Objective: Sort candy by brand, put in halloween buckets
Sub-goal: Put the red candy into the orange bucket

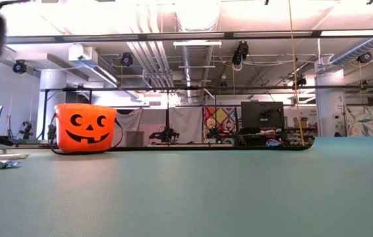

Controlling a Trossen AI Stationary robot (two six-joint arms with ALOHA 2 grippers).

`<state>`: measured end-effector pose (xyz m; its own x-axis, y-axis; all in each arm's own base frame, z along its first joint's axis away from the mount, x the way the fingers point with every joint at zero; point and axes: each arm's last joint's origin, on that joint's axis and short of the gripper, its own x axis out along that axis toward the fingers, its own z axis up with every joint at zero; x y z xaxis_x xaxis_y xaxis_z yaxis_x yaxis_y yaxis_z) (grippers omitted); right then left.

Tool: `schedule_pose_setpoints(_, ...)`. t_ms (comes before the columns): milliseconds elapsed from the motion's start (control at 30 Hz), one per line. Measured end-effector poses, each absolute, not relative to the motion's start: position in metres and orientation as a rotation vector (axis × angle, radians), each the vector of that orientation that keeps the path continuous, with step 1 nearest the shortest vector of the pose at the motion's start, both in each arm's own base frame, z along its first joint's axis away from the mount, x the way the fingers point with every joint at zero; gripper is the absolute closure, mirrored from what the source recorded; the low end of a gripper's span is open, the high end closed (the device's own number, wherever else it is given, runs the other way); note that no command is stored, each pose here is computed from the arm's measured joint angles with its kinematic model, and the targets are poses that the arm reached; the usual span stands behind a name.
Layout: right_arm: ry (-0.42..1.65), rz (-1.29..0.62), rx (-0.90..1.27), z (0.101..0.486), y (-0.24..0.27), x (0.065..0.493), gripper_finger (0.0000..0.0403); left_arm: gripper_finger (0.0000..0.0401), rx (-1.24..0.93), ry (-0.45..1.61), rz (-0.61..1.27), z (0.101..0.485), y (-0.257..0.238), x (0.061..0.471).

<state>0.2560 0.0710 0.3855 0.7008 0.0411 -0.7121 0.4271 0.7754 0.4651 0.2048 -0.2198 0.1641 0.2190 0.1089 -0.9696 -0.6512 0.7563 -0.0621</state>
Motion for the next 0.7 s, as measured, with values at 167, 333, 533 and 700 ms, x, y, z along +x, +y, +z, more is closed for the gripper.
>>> schedule_pose_setpoints(167, 0.757, -0.244, 0.638, 0.388, 0.069, 0.253, 0.0078, 0.0363, -0.5, 1.119, 0.595, 0.203, -0.183, 0.214)
schedule_pose_setpoints(333, 0.674, -0.213, 0.555, 0.397, 0.066, 0.252, 0.0078, 0.0354, -0.44, 1.003, 0.776, 0.241, -0.113, 0.219)
schedule_pose_setpoints(533, 0.654, -0.206, 0.492, 0.399, 0.063, 0.253, 0.0078, 0.0364, -0.474, 0.903, 1.073, 0.277, 0.006, 0.213)
schedule_pose_setpoints(700, 0.664, -0.185, 0.457, 0.399, 0.063, 0.252, 0.0078, 0.0365, -0.489, 0.873, 1.243, 0.287, 0.101, 0.195)
